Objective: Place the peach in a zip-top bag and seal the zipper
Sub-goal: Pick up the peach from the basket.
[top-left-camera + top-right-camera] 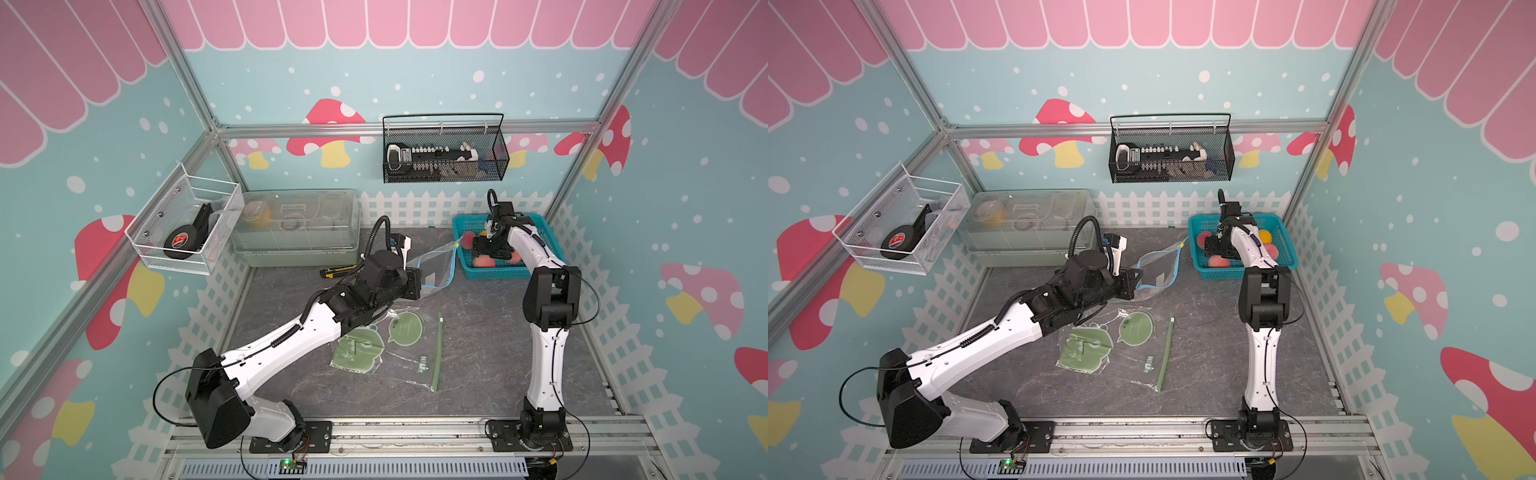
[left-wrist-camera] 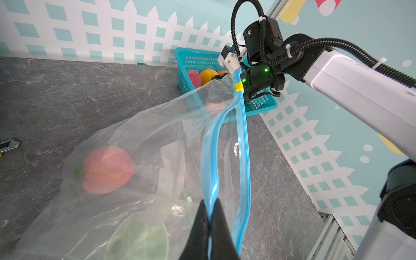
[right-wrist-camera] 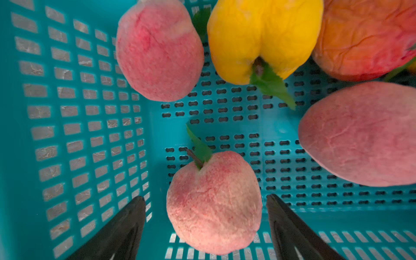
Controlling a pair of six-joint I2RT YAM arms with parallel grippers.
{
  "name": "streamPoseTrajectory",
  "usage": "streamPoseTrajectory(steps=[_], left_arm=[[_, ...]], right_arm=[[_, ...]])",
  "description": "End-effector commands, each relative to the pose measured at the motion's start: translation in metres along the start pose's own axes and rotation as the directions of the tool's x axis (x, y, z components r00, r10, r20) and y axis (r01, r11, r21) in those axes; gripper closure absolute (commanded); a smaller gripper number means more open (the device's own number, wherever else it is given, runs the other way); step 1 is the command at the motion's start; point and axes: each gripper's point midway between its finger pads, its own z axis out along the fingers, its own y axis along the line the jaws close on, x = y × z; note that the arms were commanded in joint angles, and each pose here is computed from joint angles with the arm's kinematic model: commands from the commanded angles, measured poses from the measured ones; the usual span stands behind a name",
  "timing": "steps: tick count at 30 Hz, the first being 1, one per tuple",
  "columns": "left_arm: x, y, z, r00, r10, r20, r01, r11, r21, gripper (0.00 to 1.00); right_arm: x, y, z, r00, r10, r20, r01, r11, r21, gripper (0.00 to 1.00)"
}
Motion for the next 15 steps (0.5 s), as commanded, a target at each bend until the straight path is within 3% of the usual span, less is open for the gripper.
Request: streamPoseTrajectory(steps=[1, 8, 15], left_arm=[[-0.008, -0.005, -0.009, 1.0, 0.007, 0.022, -0.007, 1.0, 0.015, 1.0], [-0.006, -0.006, -0.008, 1.0, 0.003, 0.013, -0.004, 1.0, 0.02, 1.0], [-0.006, -0.005, -0.008, 1.0, 0.005, 0.013, -0.005, 1.0, 0.017, 1.0]], right_arm=[[0.007, -0.002, 0.008, 0.999, -0.009, -0.041, 0.009, 1.0, 0.003, 0.15], [0.012, -0.002, 0.023, 0.998, -0.001, -0.068, 0.0, 1.0, -0.003, 0.2], [0.007, 0.0, 0.016, 0.999, 0.013, -0.052, -0.014, 1.0, -0.014, 0.34]])
